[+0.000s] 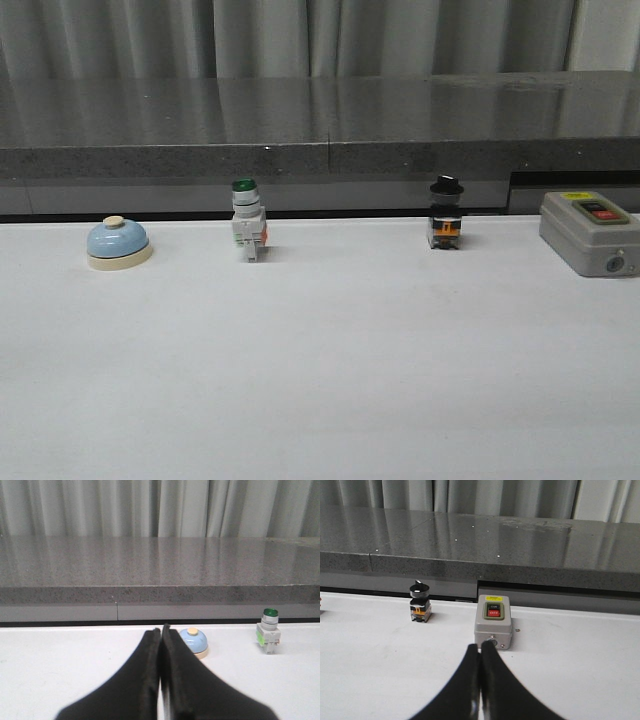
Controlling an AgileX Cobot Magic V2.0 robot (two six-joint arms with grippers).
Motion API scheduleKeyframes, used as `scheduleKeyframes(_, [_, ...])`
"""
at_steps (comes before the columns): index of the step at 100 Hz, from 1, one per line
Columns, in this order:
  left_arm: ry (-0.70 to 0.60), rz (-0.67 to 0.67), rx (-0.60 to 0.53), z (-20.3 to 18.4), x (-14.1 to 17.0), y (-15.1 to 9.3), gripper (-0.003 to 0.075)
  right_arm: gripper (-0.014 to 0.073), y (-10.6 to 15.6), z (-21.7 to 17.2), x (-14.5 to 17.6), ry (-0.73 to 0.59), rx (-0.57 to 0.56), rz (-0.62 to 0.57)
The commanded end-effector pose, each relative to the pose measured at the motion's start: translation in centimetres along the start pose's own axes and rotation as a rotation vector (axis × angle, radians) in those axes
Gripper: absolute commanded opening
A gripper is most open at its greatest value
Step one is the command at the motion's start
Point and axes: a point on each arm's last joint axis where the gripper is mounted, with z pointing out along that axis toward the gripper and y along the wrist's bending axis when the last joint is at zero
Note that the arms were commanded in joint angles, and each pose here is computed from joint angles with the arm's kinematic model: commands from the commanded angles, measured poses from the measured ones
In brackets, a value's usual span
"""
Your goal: Place and press bell with both arms
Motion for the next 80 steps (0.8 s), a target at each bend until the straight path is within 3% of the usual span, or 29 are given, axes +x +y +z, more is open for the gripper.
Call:
scheduleKeyframes(1, [-0.069, -0.047, 0.006, 0.4, -3.2, -0.2, -0.0020, -0.0060, -0.1, -0.3, -1.3, -0.117, 0.010, -0.008])
scheduleKeyframes(15, [-0.020, -0.098, 0.013, 1.9, -6.3, -0.5, -0.0020, -0.0060, -0.1, -0.3, -1.3, -0.117, 0.010, -0.008])
scheduleKeyframes(38, [0.234, -0.126, 0.042, 6.0, -9.9, -1.4, -0.0020, -0.0060, -0.1, -0.3, -1.3, -0.117, 0.010, -0.008])
scheduleKeyframes(80, [0.542, -0.133, 0.049, 12.9, -10.5, -1.7, -0.0020, -0.0060, -0.1, -0.3, -1.3, -0.117, 0.010, -0.008])
